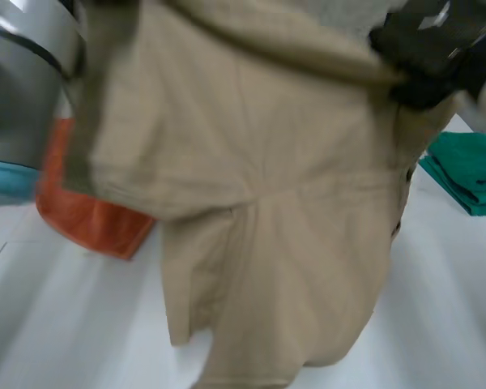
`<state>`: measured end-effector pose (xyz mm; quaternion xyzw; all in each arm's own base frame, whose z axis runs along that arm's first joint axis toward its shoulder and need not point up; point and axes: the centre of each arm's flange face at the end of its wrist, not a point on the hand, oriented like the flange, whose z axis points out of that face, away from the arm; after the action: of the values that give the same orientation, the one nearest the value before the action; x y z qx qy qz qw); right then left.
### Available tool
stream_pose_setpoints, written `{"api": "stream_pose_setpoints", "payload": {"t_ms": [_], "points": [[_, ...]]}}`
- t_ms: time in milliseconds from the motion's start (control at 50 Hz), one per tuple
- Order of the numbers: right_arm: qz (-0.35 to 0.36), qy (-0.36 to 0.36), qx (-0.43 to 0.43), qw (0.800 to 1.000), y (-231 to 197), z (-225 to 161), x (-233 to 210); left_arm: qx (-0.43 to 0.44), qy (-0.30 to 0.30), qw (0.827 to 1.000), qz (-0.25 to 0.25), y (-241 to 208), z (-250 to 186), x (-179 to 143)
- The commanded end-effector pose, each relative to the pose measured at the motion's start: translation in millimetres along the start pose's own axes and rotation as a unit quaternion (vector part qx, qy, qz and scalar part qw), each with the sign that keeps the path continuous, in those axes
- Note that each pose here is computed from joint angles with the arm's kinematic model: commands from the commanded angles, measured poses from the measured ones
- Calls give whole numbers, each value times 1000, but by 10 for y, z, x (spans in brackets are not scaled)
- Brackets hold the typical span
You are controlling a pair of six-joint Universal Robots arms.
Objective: Fold the laundry.
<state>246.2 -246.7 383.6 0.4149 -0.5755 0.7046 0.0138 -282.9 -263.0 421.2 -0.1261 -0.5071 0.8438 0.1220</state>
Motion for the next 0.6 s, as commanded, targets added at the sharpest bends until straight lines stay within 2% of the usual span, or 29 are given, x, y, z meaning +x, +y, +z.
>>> {"api": "stream_pose_setpoints", "payload": {"t_ms": [20, 140, 200, 280, 400, 500, 600], "points": [[26, -53, -68, 996, 722, 604, -373, -120, 17, 991, 55, 1523, 225, 223], [9, 17, -17, 1000, 1062, 1097, -418, -105, 17, 986, 125, 1965, 428, 263], [4, 44, 29, 999, 1138, 1294, -552, -76, 9, 989, 128, 2019, 541, 267], [9, 42, 19, 999, 1326, 1397, -703, -53, -1, 991, 126, 2026, 618, 248], [13, 56, 15, 998, 1222, 1330, -670, -67, 6, 990, 124, 2009, 499, 319], [11, 84, 8, 996, 1053, 1117, -485, -89, 16, 988, 124, 1818, 276, 311], [20, 46, -42, 998, 1063, 784, -557, -136, 34, 983, 115, 1643, -118, 340]]}}
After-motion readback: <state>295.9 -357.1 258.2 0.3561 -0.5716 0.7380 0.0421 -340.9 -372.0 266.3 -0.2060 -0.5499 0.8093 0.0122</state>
